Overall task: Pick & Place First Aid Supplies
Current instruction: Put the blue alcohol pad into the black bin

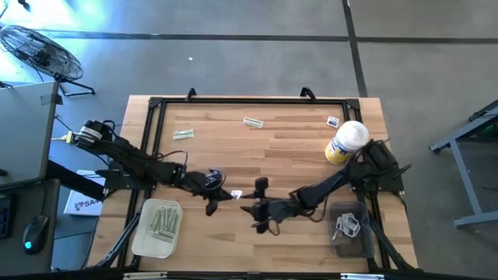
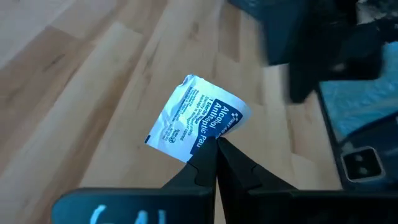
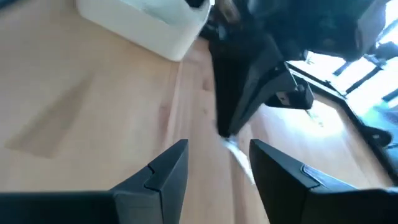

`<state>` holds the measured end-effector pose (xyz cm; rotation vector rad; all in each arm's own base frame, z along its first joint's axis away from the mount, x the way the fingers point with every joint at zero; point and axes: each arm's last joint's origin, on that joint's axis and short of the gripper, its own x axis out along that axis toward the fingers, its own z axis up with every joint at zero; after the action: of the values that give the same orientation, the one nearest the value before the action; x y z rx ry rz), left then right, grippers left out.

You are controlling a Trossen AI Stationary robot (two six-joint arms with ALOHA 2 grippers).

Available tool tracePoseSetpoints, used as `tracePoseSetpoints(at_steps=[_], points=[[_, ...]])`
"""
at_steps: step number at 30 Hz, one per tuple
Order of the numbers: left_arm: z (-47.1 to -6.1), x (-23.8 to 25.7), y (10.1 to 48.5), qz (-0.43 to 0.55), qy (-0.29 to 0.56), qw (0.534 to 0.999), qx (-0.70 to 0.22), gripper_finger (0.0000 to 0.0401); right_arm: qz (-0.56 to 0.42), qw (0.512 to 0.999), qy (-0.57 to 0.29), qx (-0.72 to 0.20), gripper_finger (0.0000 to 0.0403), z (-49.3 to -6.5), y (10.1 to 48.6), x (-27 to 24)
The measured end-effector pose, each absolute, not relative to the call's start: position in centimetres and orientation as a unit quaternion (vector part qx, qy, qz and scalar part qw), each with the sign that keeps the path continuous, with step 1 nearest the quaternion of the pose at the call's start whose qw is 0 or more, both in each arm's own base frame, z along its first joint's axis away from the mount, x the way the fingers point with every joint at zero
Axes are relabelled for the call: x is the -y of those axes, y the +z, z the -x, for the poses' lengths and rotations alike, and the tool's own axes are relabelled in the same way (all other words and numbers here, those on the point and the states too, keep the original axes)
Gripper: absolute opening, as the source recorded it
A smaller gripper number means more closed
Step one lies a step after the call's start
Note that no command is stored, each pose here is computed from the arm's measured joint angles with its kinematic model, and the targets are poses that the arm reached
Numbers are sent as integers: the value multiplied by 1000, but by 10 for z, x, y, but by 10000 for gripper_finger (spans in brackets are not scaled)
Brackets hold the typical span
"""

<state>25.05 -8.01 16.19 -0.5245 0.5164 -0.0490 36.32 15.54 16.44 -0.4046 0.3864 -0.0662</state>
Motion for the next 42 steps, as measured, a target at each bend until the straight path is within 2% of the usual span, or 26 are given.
tracePoseSetpoints(at_steps=[8,12,17,25,30,37,42], points=[[-253,82,166,252,-57,937,-235,0,220,945,-12,-243,163,-387,160,-138],[-253,82,167,251,-59,938,-231,0,213,946,-14,-242,147,-390,161,-130],[-254,83,167,252,-60,939,-227,0,183,952,-5,-246,105,-392,160,-125],[-254,81,168,233,-28,949,-210,6,160,956,-7,-245,7,-393,160,-124],[-256,79,171,215,-1,959,-183,39,136,957,-18,-254,11,-392,159,-123],[-253,79,180,202,-25,963,-175,113,112,956,-37,-269,5,-390,156,-122],[-243,74,185,201,2,959,-201,132,90,951,-32,-295,3,-378,170,-126]])
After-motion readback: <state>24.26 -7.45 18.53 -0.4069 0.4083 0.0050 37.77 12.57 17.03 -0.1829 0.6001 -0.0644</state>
